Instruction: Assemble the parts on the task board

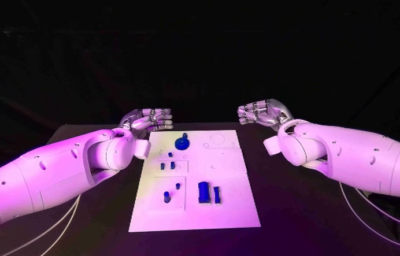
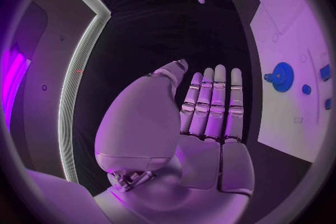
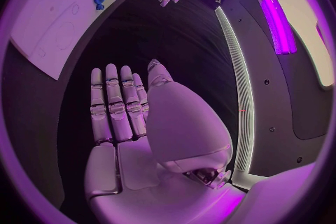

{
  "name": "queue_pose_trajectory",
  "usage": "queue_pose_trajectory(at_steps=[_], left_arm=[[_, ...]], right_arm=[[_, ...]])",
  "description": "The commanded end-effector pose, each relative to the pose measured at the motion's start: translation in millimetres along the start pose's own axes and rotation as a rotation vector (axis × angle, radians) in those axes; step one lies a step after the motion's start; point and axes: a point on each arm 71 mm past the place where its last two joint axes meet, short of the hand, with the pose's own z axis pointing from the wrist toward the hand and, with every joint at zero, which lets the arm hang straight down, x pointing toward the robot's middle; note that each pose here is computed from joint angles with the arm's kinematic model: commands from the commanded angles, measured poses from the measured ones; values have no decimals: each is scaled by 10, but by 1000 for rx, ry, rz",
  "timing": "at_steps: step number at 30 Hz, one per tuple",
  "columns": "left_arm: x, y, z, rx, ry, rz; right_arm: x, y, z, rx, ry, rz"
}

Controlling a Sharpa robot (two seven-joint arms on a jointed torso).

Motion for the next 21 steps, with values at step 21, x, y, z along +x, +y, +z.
queue_pose_trajectory(at_steps=[21], left_arm=[[63,109,99,77,-96,-42]], right_arm=[[127,-41,158,-27,-26,109]])
